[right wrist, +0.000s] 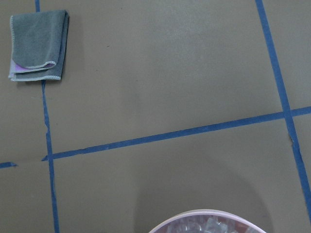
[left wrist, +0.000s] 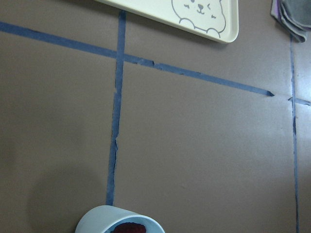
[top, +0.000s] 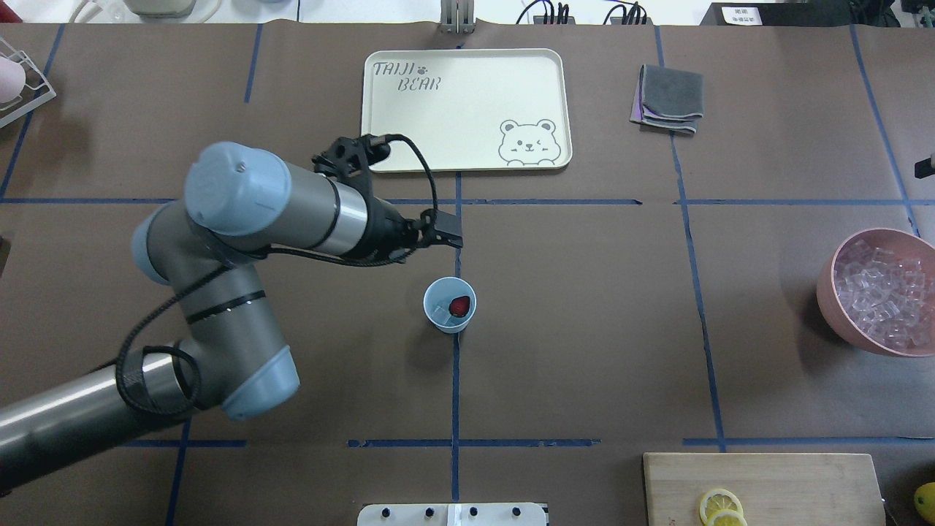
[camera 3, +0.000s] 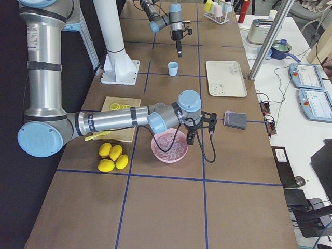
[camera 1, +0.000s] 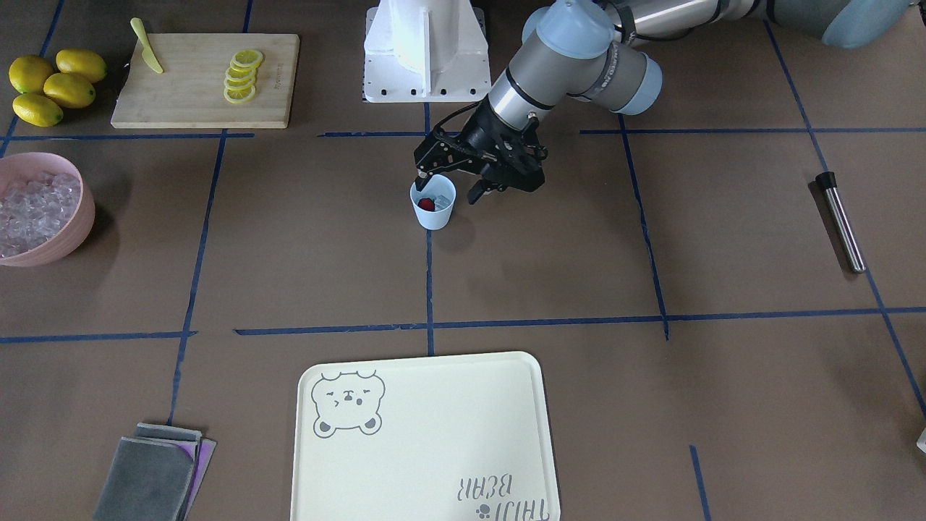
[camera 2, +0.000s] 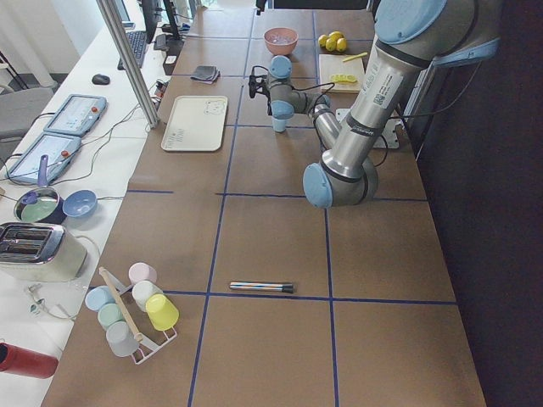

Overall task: Mash ice and strawberries in cup
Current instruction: 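Move the left gripper away from the cup toward the muddler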

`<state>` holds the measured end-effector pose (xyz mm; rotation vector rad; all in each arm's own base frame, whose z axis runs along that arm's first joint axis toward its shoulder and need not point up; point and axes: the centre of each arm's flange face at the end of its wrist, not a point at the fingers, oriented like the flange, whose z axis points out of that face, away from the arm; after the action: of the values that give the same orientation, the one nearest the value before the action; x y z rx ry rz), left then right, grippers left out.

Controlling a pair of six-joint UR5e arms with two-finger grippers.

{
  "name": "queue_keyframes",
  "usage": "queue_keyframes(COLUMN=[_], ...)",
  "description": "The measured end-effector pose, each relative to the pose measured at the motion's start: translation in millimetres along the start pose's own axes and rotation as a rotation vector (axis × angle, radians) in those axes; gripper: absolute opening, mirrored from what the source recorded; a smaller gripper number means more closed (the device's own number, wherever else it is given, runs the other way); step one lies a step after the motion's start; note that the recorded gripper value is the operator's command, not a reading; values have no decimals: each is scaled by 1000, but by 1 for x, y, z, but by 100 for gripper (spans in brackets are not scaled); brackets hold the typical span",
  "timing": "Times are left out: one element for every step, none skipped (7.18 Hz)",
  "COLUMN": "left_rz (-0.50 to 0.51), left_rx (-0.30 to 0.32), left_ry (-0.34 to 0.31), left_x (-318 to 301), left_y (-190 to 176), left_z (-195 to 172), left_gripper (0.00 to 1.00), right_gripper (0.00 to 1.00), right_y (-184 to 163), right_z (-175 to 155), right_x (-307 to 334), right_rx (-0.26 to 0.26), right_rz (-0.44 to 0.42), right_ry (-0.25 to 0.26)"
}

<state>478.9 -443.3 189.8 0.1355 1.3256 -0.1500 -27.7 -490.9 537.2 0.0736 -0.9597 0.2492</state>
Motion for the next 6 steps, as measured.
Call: queue_keyframes(left_rz=[22,61,94,116,119,110], left_rx=[-13,-34,-41,-25,16,54], left_ry=[-25,-59,-98,-138,-188,-242], left_x=[-35,-84,-144,-202,-262,-317], left_y=[-33,-70,-104,-129,-147,-155], left_z=[-26,-60,-102,-142,-185,-223], left_gripper=[100,100,100,100,100,100], right_gripper=[100,100,100,100,100,100], right_y=[-2,-3,-5,-7,-12,-16], right_z=[1,2,2,4,8,11], right_x=[0,0,0,1,4,5], right_rx=[0,0,2,3,3,5], right_rz=[1,0,0,3,8,9], right_ry=[1,1,2,9,16,21])
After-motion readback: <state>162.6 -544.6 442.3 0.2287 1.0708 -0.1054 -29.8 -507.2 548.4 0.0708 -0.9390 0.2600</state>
